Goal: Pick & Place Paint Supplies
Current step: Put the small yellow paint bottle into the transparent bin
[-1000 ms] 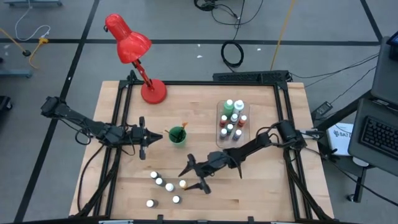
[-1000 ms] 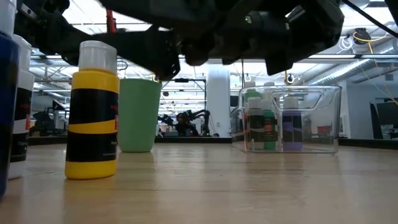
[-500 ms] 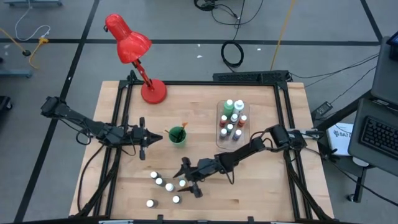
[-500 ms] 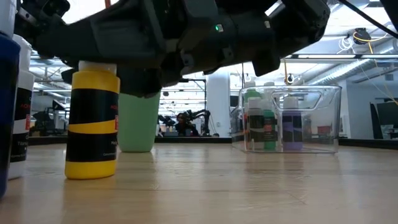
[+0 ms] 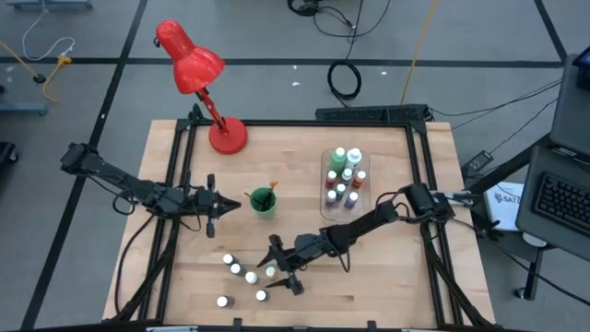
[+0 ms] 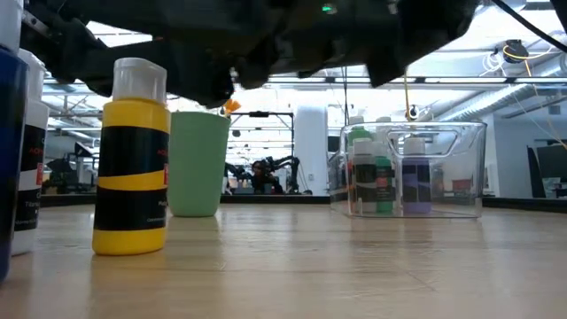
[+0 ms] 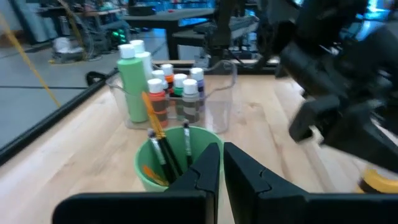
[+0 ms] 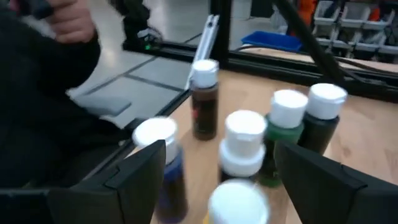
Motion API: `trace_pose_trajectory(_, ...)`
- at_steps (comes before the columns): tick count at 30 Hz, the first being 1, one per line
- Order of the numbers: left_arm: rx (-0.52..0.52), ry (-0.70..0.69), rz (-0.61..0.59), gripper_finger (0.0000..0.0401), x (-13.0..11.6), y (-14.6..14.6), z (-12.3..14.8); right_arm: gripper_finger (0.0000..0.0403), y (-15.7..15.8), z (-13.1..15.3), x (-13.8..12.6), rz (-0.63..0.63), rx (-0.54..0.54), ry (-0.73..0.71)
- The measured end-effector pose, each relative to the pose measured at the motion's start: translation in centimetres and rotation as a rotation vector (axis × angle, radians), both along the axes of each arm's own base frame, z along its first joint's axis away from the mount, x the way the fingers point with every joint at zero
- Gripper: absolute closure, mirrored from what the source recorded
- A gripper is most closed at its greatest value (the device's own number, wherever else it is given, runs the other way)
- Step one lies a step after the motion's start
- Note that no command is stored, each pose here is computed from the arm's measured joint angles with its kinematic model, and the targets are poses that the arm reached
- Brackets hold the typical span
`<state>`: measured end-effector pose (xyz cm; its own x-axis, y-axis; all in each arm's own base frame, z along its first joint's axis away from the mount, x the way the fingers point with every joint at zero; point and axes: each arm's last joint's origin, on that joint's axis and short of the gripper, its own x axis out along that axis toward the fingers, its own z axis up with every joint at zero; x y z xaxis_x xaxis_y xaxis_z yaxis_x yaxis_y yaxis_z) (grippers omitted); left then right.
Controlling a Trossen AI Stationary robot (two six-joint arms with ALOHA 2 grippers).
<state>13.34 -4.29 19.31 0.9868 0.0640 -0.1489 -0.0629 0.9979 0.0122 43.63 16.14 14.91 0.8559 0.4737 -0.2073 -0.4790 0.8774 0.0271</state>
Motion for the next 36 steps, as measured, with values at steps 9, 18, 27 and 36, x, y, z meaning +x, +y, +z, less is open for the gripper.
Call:
trace_pose_trajectory(9, -0.002, 0.010, -0.047, 0.0375, 0.0, -0.1, -0.1, 0.0112, -0.3, -0.5, -0.7, -0.006, -0.031, -0.001)
trace_pose_trajectory(18, 0.002, 0.012, -0.047, 0.0375, 0.0, -0.1, -0.1, 0.0121, -0.8, -0.8, -0.6, -0.034, -0.027, 0.036)
trace_pose_trajectory(27, 0.003, 0.013, -0.047, 0.0375, 0.0, -0.1, -0.1, 0.0264, -0.5, -0.9, -0.7, -0.024, -0.052, 0.030)
trace_pose_trajectory(36, -0.003, 0.012, -0.046, 0.0375, 0.0, -0.1, -0.1, 0.0294, -0.3, 5.1, -2.9, -0.031, -0.164, 0.024)
